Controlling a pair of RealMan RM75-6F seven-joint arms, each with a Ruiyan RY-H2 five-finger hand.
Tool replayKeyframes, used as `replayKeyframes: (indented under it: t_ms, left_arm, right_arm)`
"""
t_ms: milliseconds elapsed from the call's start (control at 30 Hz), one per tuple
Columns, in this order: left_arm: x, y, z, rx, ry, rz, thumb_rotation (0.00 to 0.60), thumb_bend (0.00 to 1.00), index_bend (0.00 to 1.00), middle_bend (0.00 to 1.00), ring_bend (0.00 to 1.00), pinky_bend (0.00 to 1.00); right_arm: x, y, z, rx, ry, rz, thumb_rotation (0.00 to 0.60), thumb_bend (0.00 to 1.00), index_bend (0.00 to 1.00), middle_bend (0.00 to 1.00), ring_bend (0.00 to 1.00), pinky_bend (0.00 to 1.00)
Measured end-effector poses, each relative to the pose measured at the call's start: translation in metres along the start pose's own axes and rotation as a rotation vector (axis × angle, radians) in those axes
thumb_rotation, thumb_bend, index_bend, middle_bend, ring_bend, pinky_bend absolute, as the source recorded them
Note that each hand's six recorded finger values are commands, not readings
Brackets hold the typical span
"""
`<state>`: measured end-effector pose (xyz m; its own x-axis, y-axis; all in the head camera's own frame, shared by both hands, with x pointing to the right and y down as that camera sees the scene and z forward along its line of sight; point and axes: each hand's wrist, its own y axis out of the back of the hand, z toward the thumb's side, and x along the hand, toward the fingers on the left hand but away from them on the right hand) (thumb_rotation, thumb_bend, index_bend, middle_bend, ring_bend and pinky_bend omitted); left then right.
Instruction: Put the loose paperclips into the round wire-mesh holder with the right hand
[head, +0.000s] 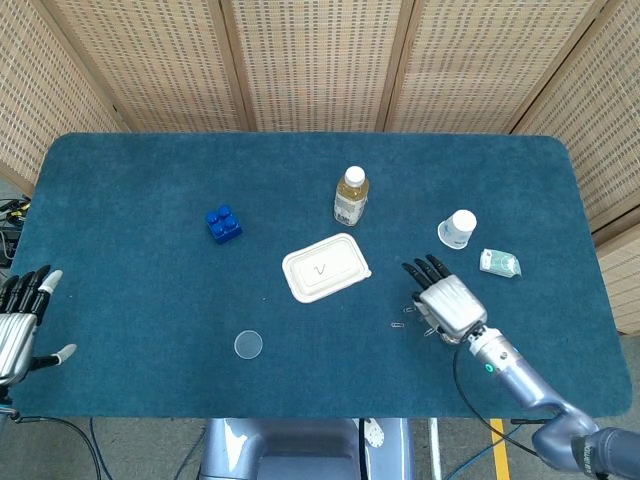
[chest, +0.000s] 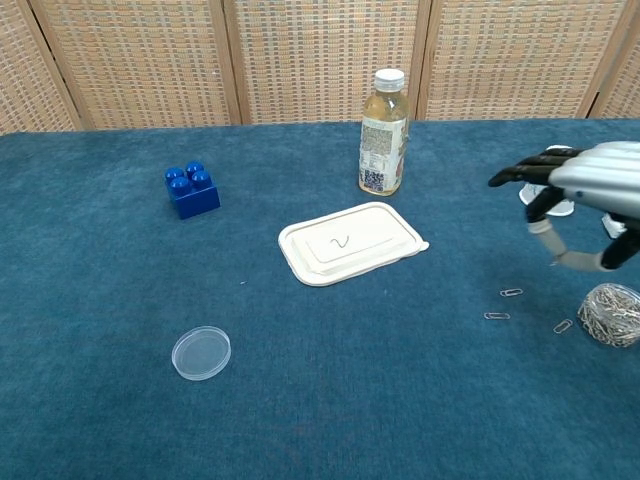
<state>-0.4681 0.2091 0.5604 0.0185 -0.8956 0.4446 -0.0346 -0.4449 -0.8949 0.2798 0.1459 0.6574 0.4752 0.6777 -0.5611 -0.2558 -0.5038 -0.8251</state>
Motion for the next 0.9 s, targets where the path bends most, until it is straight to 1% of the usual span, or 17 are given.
replayKeyframes:
  t_ms: [167, 300, 567, 900]
  left_arm:
    - [-0.001, -0.001, 0.001, 0.005, -0.002, -0.002, 0.6, 0.0, 0.0, 0.0, 0.0, 0.0]
    - [-0.001, -0.002, 0.002, 0.007, -0.002, -0.001, 0.6, 0.0, 0.0, 0.0, 0.0, 0.0]
    - [0.0, -0.001, 0.0, 0.006, 0.004, -0.001, 0.6, 0.0, 0.0, 0.0, 0.0, 0.0]
    - [0.0, -0.001, 0.0, 0.004, 0.004, 0.001, 0.6, 0.0, 0.0, 0.0, 0.0, 0.0]
  right_arm:
    - [0.015, -0.01, -0.022, -0.002, -0.043, 0.016, 0.6, 0.67, 0.62, 0.05, 0.0, 0.01]
    - [0.022, -0.02, -0.031, -0.006, -0.063, 0.027, 0.6, 0.67, 0.62, 0.05, 0.0, 0.01]
    - [0.03, -0.046, -0.031, 0.0, -0.06, 0.07, 0.6, 0.67, 0.62, 0.05, 0.0, 0.01]
    - [0.028, -0.049, -0.026, -0.001, -0.051, 0.068, 0.6, 0.67, 0.62, 0.05, 0.0, 0.01]
